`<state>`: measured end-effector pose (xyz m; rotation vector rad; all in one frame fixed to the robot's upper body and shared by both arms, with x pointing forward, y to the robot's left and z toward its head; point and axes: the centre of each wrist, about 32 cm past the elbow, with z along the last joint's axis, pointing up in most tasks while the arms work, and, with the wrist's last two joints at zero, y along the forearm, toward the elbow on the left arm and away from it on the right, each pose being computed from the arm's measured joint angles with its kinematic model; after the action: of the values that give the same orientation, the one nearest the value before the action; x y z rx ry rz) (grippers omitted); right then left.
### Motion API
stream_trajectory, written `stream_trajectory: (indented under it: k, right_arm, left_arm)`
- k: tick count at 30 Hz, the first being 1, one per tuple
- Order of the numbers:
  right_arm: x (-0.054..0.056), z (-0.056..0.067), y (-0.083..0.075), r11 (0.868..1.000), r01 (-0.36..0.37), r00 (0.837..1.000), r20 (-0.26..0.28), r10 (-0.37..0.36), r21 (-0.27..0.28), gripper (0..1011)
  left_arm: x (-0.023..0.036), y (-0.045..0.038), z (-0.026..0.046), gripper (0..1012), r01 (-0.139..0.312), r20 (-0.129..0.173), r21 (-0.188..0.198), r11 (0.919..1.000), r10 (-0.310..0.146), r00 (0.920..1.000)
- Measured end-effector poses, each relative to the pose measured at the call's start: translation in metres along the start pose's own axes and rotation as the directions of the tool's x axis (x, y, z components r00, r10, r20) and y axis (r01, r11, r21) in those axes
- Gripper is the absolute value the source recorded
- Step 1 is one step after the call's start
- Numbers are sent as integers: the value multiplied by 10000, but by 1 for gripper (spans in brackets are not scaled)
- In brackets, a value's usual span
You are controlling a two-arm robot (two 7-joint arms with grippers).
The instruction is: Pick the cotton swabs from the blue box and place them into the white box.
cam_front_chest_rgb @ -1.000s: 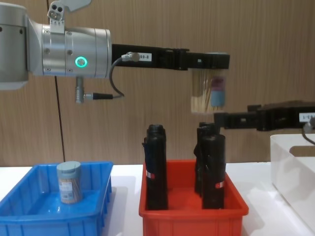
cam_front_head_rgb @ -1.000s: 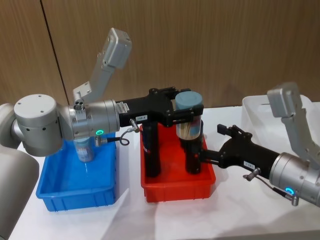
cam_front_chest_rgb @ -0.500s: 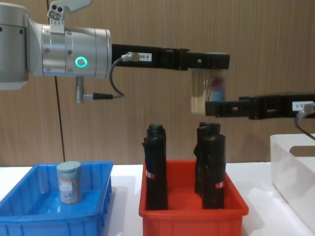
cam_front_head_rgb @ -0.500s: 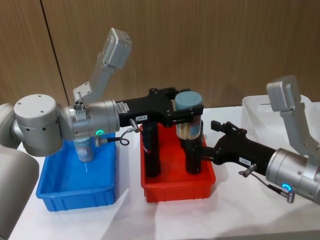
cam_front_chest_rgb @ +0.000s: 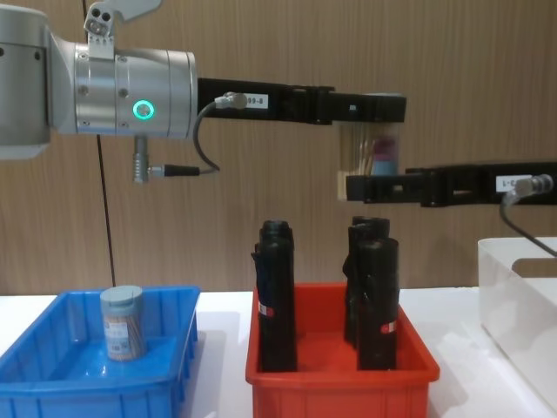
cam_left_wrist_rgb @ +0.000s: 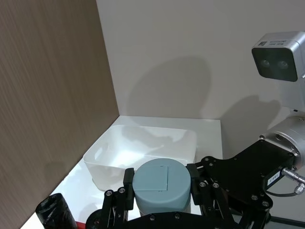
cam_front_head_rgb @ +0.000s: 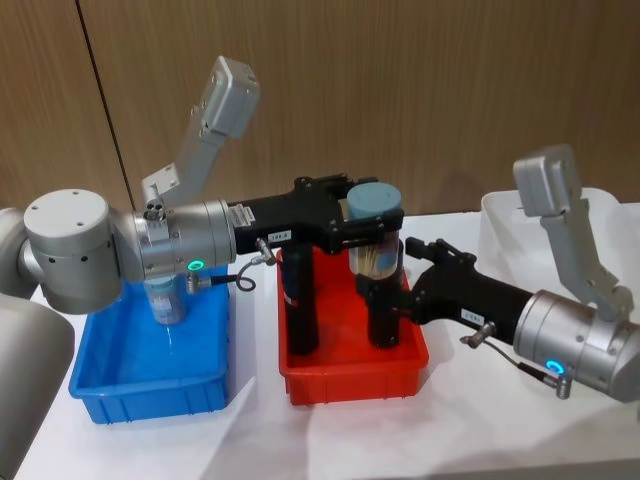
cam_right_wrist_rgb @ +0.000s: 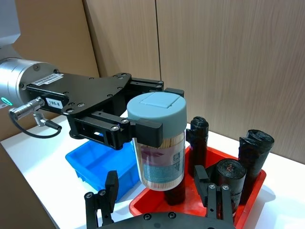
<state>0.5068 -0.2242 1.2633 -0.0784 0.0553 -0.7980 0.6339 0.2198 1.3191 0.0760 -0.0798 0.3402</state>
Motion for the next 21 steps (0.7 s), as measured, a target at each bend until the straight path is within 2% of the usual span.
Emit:
stream_trajectory:
  k: [21]
  right_arm:
    - [29, -5, 151, 10000, -14, 10000, -55, 14, 21, 1002]
  left_arm:
    - [0, 0, 0, 669, 1, 0, 1, 10000, -1, 10000]
